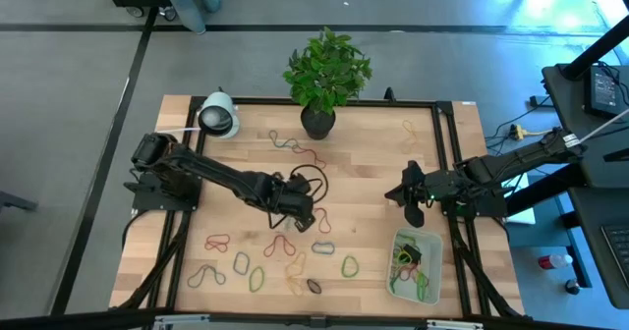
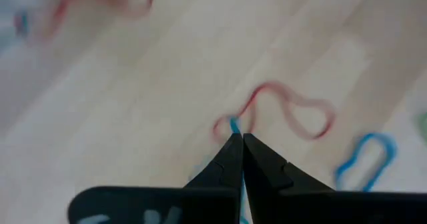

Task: Pick and place rubber bands into bin
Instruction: Put the blue rubber band into the gray bin

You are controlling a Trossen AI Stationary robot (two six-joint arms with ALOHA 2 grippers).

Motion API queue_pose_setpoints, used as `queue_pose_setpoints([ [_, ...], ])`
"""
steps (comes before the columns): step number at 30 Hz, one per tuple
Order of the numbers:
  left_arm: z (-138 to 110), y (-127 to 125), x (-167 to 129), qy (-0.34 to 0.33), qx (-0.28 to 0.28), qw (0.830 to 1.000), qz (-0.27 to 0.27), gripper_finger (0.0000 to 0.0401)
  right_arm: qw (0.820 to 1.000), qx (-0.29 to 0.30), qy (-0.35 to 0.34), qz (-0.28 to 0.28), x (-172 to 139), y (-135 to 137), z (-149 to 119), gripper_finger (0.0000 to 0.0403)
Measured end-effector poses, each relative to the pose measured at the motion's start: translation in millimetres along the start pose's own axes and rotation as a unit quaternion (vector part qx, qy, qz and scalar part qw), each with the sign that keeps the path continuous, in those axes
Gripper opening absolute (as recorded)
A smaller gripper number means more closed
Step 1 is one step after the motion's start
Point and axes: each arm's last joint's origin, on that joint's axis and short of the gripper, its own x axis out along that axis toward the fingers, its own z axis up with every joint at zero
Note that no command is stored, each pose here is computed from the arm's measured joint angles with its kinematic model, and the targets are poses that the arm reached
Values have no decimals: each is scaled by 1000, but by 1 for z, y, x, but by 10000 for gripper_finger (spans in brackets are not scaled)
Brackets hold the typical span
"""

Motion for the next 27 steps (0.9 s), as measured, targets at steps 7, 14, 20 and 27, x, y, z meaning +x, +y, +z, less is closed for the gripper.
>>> queue_pose_setpoints([
  [7,35,-28,-40,-96,83,991,-52,1,996,-84,0,-7,0,-1,0,12],
  [14,64,-52,-58,-212,135,960,-124,1,995,-80,-9,-64,0,-8,0,4],
  [20,85,-69,-52,-259,152,937,-179,1,994,-62,4,-87,2,-23,5,2],
  [27,101,-98,-21,-272,192,910,-248,1,994,-38,-3,-101,2,-38,12,2],
])
